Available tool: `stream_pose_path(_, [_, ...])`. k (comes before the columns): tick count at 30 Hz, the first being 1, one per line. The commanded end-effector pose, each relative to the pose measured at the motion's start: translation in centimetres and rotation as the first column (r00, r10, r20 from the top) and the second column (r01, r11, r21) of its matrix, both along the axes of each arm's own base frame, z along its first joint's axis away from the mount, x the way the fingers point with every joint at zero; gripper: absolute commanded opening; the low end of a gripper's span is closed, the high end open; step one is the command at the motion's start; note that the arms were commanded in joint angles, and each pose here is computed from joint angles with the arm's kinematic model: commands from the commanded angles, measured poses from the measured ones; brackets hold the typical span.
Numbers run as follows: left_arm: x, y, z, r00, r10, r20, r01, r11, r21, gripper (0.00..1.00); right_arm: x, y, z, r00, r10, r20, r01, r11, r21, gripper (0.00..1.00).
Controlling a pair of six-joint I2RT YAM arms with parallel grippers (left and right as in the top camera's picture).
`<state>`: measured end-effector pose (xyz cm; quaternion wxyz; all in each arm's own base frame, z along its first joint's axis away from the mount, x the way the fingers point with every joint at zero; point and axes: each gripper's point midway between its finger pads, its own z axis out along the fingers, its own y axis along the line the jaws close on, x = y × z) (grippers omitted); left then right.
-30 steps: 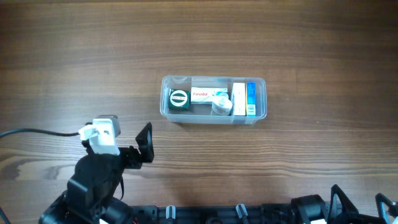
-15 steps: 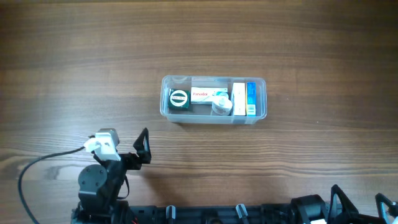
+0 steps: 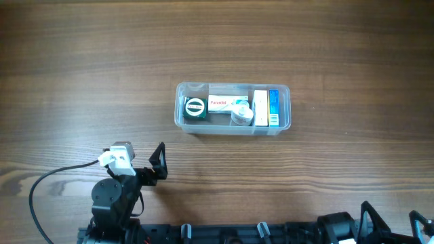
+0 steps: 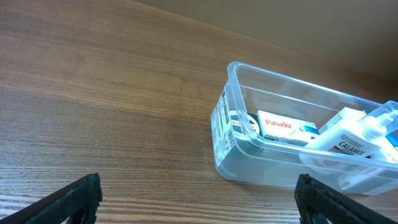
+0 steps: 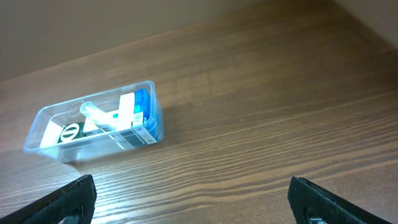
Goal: Pack container
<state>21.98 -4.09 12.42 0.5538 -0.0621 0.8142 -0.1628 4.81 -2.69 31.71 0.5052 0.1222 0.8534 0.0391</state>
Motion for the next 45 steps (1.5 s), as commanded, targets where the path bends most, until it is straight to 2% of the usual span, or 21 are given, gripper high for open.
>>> stream_pose_path(1, [0.1, 0.1, 0.3, 1.0, -0.006, 0.02, 0.005, 1.0, 0.019, 1.0, -0.2, 0.1, 0.1, 1.0, 0.012, 0.014, -0.012, 1.0, -0.007, 1.0])
stream_pose_path(18, [0.1, 0.1, 0.3, 1.0, -0.006, 0.02, 0.005, 1.0, 0.019, 1.0, -0.2, 0.0, 0.0, 1.0, 0.01, 0.009, -0.01, 1.0, -0.015, 1.0])
stream_pose_path(20, [0.1, 0.1, 0.3, 1.0, -0.006, 0.02, 0.005, 1.0, 0.019, 1.0, 0.9, -0.4, 0.8, 0.998, -0.023, 0.055, 0.024, 0.999, -0.024, 1.0])
stream_pose_path(21, [0.1, 0.1, 0.3, 1.0, -0.006, 0.02, 0.005, 1.0, 0.019, 1.0, 3.4, 0.3, 2.3, 0.99, 0.018, 0.141, -0.01, 0.998, -0.055, 1.0])
stream_pose_path(22, [0.1, 0.1, 0.3, 1.0, -0.006, 0.02, 0.005, 1.0, 0.019, 1.0, 4.4, 0.8, 2.8, 0.984, 0.061, 0.17, -0.047, 0.995, -0.085, 1.0])
stream_pose_path(24, [0.1, 0.1, 0.3, 1.0, -0.006, 0.02, 0.005, 1.0, 0.019, 1.0, 7.8, 3.5, 3.1, 0.945, 0.242, 0.222, -0.197, 0.958, -0.207, 1.0])
stream_pose_path(26, [0.1, 0.1, 0.3, 1.0, -0.006, 0.02, 0.005, 1.0, 0.019, 1.0, 10.8, 5.3, 0.8, 0.918, 0.338, 0.206, -0.285, 0.926, -0.247, 1.0])
stream_pose_path(28, [0.1, 0.1, 0.3, 1.0, -0.006, 0.02, 0.005, 1.0, 0.019, 1.0, 13.4, 6.5, -3.5, 0.918, 0.362, 0.16, -0.329, 0.923, -0.202, 1.0])
stream_pose_path(31, [0.1, 0.1, 0.3, 1.0, -0.006, 0.02, 0.005, 1.0, 0.019, 1.0, 15.5, 7.3, -9.7, 0.929, 0.36, 0.082, -0.349, 0.929, -0.121, 1.0])
stream_pose_path(35, [0.1, 0.1, 0.3, 1.0, -0.006, 0.019, 0.005, 1.0, 0.018, 1.0, 16.2, 7.3, -12.9, 0.934, 0.345, 0.095, -0.335, 0.936, -0.109, 1.0])
stream_pose_path(42, [0.1, 0.1, 0.3, 1.0, -0.006, 0.02, 0.005, 1.0, 0.019, 1.0, 15.8, 6.9, -17.3, 0.936, 0.329, 0.127, -0.317, 0.942, -0.112, 1.0])
stream_pose_path(45, [0.1, 0.1, 0.3, 1.0, -0.006, 0.02, 0.005, 1.0, 0.019, 1.0, 16.0, 6.9, -19.4, 0.947, 0.302, 0.108, -0.298, 0.953, -0.051, 1.0])
